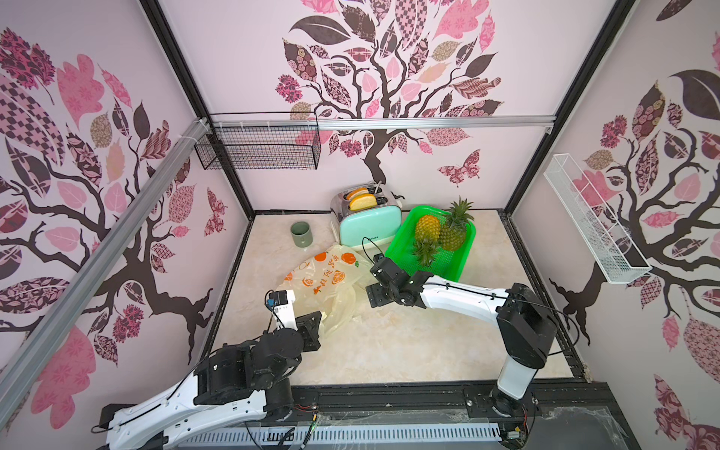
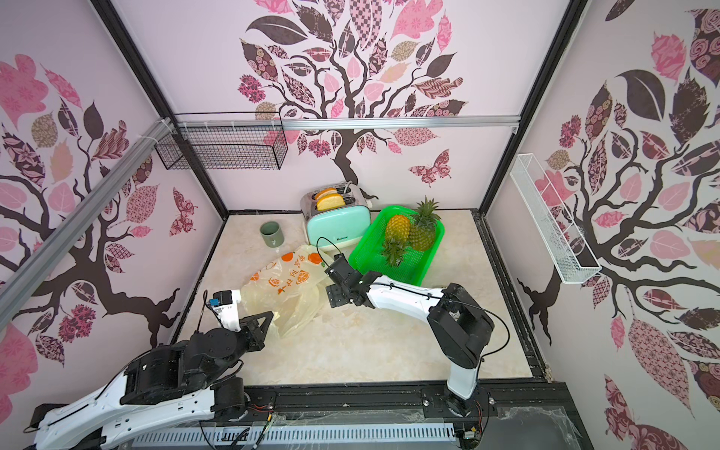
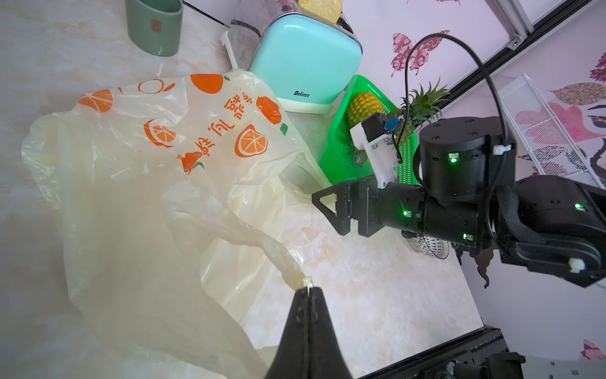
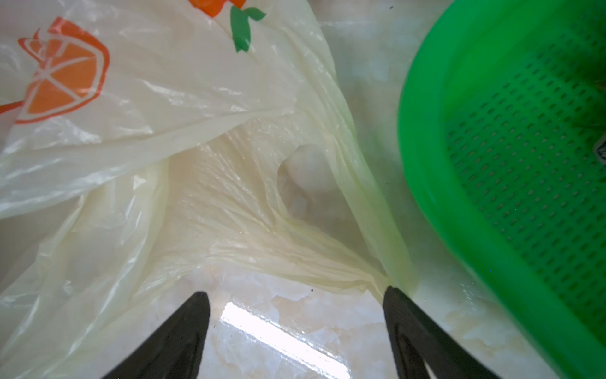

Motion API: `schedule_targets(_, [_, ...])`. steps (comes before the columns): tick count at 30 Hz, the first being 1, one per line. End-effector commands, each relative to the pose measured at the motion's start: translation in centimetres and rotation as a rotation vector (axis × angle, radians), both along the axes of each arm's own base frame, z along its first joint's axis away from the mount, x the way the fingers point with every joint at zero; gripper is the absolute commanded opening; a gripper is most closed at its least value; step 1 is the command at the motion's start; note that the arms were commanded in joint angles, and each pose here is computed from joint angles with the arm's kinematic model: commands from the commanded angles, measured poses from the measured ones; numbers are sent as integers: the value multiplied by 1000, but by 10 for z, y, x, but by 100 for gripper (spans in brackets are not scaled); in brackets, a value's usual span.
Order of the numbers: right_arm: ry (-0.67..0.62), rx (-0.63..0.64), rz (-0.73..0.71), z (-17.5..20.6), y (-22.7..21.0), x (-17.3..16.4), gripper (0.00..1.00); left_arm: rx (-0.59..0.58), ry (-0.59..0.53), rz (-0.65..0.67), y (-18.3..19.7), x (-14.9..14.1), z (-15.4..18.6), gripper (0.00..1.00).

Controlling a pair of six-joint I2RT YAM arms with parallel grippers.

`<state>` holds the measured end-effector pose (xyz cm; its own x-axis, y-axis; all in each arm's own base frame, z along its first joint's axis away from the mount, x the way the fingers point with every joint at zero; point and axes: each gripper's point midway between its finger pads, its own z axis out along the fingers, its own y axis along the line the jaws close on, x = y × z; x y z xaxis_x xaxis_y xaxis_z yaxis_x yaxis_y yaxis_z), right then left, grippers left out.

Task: Place the pineapple into a plastic bag & tie a knot
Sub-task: Pick up the plastic bag at the center of the board.

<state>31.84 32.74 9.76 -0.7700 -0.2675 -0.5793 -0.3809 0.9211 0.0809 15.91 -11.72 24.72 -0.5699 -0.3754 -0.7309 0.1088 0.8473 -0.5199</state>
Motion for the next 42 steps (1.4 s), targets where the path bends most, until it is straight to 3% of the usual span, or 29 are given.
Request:
schedule_targets(1, [-36,-65,-56,-2,-6,15,81,10,28,27,12,-3,-3,0])
schedule_targets(9, [-38,-162,-69,-31,-6,29,77,10,37,46,23,-6,-3,0])
schedule_targets(14, [-19,-198,-59,-49,-9,30,67,4,40,56,27,-7,-2,0])
schedule_targets(17, [-11,-213,-59,-58,-10,31,54,2,37,65,31,-7,0,0])
schedule_targets(19, [-6,-212,-48,-60,-9,30,41,8,37,75,34,-7,0,0])
schedule_targets(22, [-21,-175,-26,-42,-5,29,7,23,56,104,41,-7,-5,0])
schedule_targets(23, [-36,-154,-17,-29,-2,29,1,32,68,117,43,-8,-7,0])
schedule_targets(27, [-68,-75,30,20,1,21,0,93,120,141,45,-10,-18,0])
schedule_targets(31, [-52,-26,86,56,-2,3,0,150,162,132,39,-11,-24,15])
schedule_targets(39, [11,-68,66,108,-27,-18,0,238,185,-39,-11,-8,-21,69])
schedule_targets(42, [19,-14,39,130,-26,-22,0,277,214,-139,-42,-9,-18,78])
